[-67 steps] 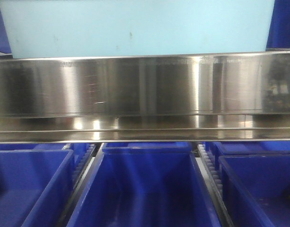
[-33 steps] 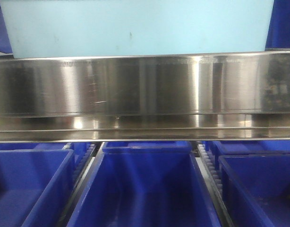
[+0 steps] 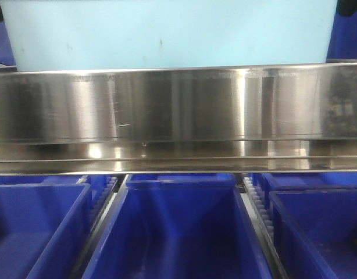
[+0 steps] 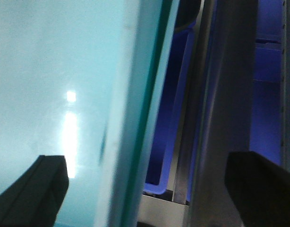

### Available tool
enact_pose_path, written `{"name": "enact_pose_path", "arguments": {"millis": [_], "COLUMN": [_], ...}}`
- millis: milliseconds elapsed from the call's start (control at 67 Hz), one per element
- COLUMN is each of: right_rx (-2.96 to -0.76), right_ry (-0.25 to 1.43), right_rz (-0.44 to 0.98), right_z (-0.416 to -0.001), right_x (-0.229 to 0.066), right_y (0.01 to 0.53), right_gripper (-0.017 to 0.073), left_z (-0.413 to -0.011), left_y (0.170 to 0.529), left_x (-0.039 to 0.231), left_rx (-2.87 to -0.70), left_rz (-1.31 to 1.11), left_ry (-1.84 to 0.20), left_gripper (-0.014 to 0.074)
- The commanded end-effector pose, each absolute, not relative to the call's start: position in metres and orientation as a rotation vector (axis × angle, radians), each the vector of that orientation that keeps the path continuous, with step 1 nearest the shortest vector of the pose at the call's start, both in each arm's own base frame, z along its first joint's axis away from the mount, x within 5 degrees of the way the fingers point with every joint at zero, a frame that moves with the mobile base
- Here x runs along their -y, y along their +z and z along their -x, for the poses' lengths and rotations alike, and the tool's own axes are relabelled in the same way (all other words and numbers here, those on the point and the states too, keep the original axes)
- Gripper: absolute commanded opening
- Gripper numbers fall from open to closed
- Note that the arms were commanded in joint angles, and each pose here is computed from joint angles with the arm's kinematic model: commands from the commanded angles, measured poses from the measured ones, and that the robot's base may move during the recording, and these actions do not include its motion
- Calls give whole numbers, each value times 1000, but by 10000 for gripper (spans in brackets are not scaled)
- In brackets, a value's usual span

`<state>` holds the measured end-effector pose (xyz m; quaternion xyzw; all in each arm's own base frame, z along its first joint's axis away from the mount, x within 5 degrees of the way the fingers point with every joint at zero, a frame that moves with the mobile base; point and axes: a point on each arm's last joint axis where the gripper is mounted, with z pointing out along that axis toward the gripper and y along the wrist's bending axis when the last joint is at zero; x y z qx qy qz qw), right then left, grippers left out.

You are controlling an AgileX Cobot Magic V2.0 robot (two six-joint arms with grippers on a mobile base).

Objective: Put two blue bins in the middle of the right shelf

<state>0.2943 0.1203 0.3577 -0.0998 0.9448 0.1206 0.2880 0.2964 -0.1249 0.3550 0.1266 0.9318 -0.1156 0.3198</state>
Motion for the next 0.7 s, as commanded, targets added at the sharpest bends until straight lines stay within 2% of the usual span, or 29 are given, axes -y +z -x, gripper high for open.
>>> {"name": "enact_pose_path", "arguments": {"millis": [0, 75, 149, 239, 328, 433, 493, 687], "right_rx": [-2514, -2518, -2540, -2574, -2597, -2608, -2604, -2591], "right_ry": [350, 375, 405, 408, 404, 402, 403, 405], "right_rz": [249, 241, 233, 238, 243, 245, 244, 241], "right_z": [-295, -295, -293, -290, -288, -287, -288, -289], "right_x": [-121, -122, -124, -124, -123, -123, -123, -123], "right_y": [356, 356, 355, 354, 352, 352, 352, 353], "right_gripper": [502, 422, 299, 138, -15, -167, -158, -152], "left_z": [-295, -295, -294, -294, -294, -294, -294, -293], "left_y": [353, 351, 351, 351, 351, 351, 351, 351], "left_x": [126, 126, 126, 126, 126, 126, 126, 126], "left_rx": [-2438, -2447, -2454, -2456, -2456, -2456, -2457, -2455], "left_rz": [-320, -319, -318, -319, -319, -319, -318, -317], "left_ry": [-326, -329, -333, -333, -333, -333, -335, -338], "left_gripper": [570, 566, 542, 444, 269, -1, -109, -111]}}
